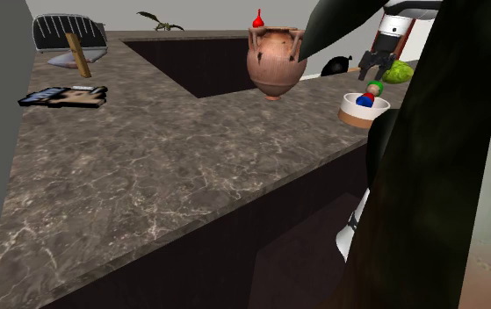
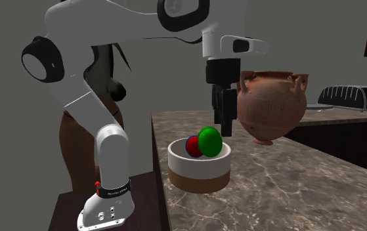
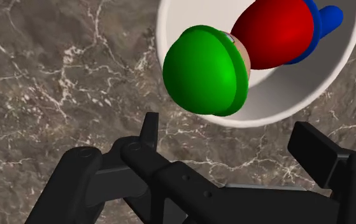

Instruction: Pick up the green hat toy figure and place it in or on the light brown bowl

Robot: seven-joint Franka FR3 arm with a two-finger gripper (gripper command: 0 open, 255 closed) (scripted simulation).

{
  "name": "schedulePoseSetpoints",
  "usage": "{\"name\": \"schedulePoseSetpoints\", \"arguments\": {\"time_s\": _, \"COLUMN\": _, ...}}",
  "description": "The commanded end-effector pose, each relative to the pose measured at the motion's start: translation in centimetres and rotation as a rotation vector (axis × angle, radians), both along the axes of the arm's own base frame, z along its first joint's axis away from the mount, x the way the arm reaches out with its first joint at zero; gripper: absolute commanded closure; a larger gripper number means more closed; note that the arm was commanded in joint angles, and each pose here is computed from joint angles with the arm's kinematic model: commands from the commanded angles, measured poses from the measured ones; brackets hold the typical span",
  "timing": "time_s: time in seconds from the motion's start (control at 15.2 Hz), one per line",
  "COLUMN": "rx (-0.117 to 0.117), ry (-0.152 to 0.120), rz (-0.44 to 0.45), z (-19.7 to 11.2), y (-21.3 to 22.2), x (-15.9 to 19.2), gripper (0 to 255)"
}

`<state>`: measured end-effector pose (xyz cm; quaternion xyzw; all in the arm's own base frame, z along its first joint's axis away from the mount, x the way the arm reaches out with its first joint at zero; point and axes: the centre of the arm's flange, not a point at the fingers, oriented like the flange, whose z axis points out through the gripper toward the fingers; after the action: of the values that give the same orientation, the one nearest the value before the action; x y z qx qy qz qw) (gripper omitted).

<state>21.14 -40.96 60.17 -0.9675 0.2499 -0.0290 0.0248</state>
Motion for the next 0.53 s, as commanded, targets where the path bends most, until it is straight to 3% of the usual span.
{"name": "schedulePoseSetpoints", "arguments": {"time_s": 0.0, "rx": 0.001, "ry": -0.002, "rz": -0.005, "z": -1.0, "y": 0.0, "x": 0.1, "gripper": 0}}
{"name": "schedulePoseSetpoints", "arguments": {"time_s": 0.2, "rx": 0.001, "ry": -0.002, "rz": -0.005, "z": -2.8, "y": 0.0, "x": 0.3, "gripper": 0}}
{"name": "schedulePoseSetpoints", "arguments": {"time_s": 0.46, "rx": 0.001, "ry": -0.002, "rz": -0.005, "z": -2.8, "y": 0.0, "x": 0.3, "gripper": 0}}
